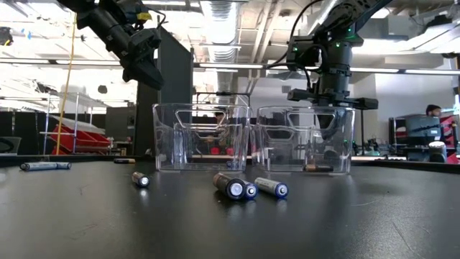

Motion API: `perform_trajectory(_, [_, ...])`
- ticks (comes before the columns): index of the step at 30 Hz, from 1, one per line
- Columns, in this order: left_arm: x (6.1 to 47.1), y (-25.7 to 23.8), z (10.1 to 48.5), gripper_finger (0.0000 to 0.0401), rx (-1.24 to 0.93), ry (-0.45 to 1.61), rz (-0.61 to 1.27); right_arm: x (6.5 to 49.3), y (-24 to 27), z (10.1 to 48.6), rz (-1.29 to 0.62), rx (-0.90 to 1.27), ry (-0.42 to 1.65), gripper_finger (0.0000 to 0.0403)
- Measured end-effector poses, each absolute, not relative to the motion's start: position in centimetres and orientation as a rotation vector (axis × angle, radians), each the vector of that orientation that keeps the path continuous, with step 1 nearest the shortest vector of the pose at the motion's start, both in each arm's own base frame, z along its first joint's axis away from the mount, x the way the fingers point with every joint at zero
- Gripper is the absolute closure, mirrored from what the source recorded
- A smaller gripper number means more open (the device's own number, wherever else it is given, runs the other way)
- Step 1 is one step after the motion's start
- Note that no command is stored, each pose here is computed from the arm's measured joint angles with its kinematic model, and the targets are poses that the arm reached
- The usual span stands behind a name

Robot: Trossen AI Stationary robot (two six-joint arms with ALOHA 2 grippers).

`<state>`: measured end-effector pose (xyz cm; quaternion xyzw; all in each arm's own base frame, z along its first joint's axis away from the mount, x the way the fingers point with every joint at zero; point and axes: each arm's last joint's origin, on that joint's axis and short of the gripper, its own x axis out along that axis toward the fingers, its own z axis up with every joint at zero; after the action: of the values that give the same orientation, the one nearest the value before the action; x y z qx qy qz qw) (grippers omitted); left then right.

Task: Sort batteries
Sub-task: Move the top transparent bin to the top center of the table, then put the black battery into the right transparent bin

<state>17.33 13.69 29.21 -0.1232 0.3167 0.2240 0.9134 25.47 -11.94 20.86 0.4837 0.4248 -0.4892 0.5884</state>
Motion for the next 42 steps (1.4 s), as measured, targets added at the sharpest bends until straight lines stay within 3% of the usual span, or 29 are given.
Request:
perform_trajectory(11, [17.3,13.7,29.2,0.0273,-0.242,0.655,0.457,25.7,-12.2,22.0,-1.12,1.108,0.986,0.0334])
perform_trajectory(27, [17.3,13.7,29.2,0.0273,-0.244,0.655,0.458,25.4,-12.0,22.1,-1.134,1.106,1.019,0.0235])
perform_trajectory(42, [17.3,13.6,29.1,0.0273,-0.249,0.665,0.457,20.7,-9.9,28.6,-1.087,1.085,0.805,0.0218])
